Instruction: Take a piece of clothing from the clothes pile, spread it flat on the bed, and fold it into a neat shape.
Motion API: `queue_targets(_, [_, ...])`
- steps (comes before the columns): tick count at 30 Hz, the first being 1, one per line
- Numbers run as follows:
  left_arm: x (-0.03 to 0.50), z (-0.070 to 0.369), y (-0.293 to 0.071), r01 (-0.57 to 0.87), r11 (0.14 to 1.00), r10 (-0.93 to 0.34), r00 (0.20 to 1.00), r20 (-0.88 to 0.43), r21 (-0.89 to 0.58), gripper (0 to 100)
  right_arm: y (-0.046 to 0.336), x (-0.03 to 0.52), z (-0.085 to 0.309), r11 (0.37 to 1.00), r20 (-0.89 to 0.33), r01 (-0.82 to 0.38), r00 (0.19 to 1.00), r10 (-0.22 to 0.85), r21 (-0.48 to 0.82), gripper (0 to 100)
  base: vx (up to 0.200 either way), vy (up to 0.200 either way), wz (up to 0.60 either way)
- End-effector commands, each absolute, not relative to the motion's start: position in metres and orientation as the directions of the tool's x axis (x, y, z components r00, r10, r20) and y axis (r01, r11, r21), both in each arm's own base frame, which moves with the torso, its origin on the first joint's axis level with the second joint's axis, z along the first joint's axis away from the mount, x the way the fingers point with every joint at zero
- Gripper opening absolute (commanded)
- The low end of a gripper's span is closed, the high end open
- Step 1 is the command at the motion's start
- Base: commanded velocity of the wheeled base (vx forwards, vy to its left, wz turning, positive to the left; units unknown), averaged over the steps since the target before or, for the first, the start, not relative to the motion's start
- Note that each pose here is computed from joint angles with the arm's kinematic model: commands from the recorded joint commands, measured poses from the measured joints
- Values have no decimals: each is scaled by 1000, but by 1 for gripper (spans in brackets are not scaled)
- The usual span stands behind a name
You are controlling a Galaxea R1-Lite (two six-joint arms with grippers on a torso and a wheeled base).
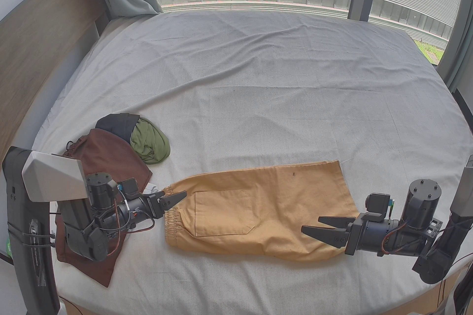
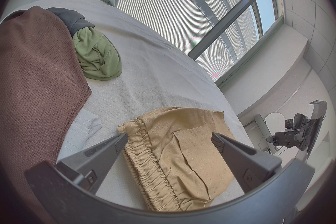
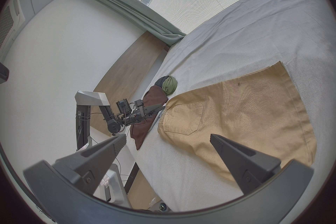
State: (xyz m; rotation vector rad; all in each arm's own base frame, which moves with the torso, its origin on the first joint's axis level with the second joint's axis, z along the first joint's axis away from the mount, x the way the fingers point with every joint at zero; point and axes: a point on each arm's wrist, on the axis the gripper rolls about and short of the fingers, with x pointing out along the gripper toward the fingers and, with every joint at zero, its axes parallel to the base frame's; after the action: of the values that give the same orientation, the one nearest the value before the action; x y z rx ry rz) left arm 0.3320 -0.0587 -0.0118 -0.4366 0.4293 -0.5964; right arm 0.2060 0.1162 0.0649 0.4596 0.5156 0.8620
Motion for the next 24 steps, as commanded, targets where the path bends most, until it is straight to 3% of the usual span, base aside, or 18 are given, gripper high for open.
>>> queue_targets(1, [332, -13, -58, 434, 743, -613, 746, -260, -509, 100, 117, 206, 65, 567, -239, -592, 541, 806, 572, 100, 0, 0, 0])
queue_targets(10, [305, 13, -55, 452, 726, -636, 728, -255, -518, 100, 117, 205, 64, 568, -240, -591, 541, 806, 573, 100, 0, 0, 0])
queue_targets(24, [286, -18, -52, 406, 704, -672, 645, -363, -583, 100, 117, 205, 64, 568, -242, -592, 539, 807, 572, 100, 0, 0, 0])
